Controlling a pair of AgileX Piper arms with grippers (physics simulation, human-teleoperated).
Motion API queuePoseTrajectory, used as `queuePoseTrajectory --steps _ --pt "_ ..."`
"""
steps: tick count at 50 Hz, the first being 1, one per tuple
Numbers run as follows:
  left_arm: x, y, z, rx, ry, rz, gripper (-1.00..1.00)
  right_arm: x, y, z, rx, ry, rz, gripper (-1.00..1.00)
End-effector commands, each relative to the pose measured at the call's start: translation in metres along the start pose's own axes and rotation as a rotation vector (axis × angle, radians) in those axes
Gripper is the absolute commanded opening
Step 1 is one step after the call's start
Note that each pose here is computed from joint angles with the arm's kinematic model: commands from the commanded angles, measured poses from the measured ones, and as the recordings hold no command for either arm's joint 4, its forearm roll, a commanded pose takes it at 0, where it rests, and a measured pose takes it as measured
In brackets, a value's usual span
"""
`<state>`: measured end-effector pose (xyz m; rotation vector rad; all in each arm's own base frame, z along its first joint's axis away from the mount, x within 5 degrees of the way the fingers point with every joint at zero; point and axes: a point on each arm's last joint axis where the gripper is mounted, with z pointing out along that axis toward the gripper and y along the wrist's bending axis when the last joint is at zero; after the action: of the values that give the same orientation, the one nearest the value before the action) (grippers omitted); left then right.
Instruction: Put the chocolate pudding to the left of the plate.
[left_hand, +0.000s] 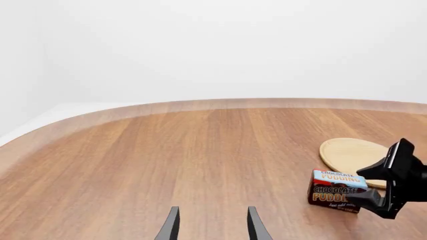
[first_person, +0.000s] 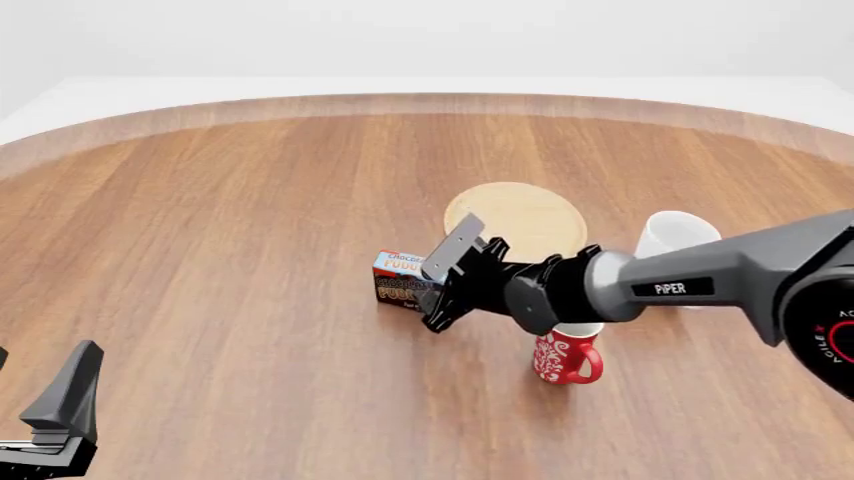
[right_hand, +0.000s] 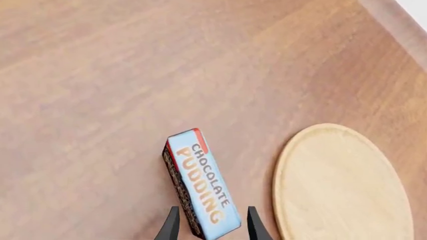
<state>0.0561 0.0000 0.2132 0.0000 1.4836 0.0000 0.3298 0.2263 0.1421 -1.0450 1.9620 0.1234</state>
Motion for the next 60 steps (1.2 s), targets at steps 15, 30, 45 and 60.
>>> queuePoseTrajectory --steps 15,30,45,60 --pt "0.000 0.000 0.000 0.000 0.000 0.000 1.00 0.007 -0.003 0.008 0.010 0.004 0.008 1.00" --pt "0.000 0.000 0.000 0.000 0.000 0.000 1.00 0.000 0.016 -0.011 -0.022 -0.026 0.023 -1.00" --pt "0.000 0.000 0.000 0.000 0.000 0.000 1.00 -0.015 0.010 -0.034 -0.010 -0.067 0.042 -1.00" --pt "0.000 0.000 0.000 0.000 0.000 0.000 1.00 -0.029 -0.005 -0.053 0.021 -0.098 0.056 -1.00"
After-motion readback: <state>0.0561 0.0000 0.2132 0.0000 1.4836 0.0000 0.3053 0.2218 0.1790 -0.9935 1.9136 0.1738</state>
